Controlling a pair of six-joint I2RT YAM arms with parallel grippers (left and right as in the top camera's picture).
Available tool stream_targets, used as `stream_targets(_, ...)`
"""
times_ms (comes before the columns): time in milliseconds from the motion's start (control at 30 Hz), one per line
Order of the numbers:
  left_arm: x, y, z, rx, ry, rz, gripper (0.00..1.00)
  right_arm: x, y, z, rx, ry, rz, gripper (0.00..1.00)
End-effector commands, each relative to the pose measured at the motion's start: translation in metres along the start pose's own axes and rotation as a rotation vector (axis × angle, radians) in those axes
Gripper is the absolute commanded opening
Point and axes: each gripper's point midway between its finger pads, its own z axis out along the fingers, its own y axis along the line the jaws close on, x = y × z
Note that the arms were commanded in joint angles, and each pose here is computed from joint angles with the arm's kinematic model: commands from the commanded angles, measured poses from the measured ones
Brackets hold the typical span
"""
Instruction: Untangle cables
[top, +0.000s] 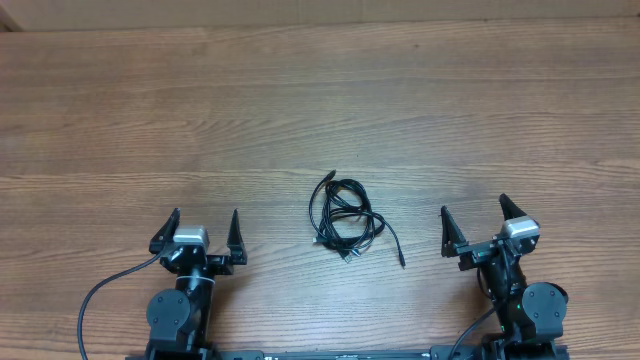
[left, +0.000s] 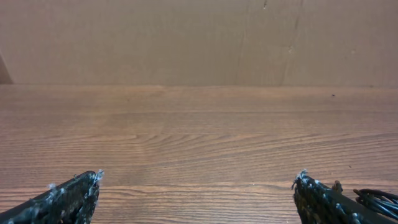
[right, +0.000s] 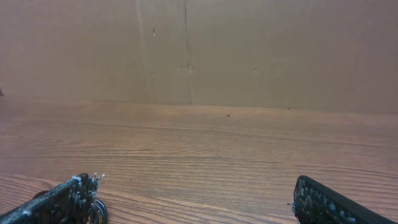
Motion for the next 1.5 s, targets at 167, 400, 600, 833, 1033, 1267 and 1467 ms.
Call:
stream_targets(167, 0.000, -0.003, 0.000, 0.016, -0.003, 0.011, 1.00, 0.002, -0.001, 0.000, 0.004, -0.004, -0.008, 1.00)
stream_targets(400, -0.004, -0.015, -0.001, 0.088, -0.017, -0.001, 1.00, 0.002, -0.001, 0.000, 0.004, -0.004, -0.008, 1.00)
stream_targets(600, -0.014, -0.020, -0.006, 0.116, -0.009, 0.000, 1.00, 0.002, -0.001, 0.000, 0.004, -0.004, -0.008, 1.00)
stream_targets(833, -0.048, -0.021, -0.025, 0.119, 0.022, 0.000, 1.00, 0.002, -0.001, 0.000, 0.004, -0.004, -0.008, 1.00)
stream_targets(1033, -0.047, -0.022, -0.034, 0.119, 0.140, -0.004, 1.00, 0.002, -0.001, 0.000, 0.004, -0.004, -0.008, 1.00)
stream_targets(1267, -0.060, -0.048, -0.038, 0.262, 0.299, -0.030, 1.00, 0.002, -0.001, 0.000, 0.004, -0.004, -0.008, 1.00)
stream_targets(1467, -0.073, -0.058, -0.039, 0.306, 0.436, -0.061, 1.00, 0.002, -0.001, 0.000, 0.004, -0.004, -0.008, 1.00)
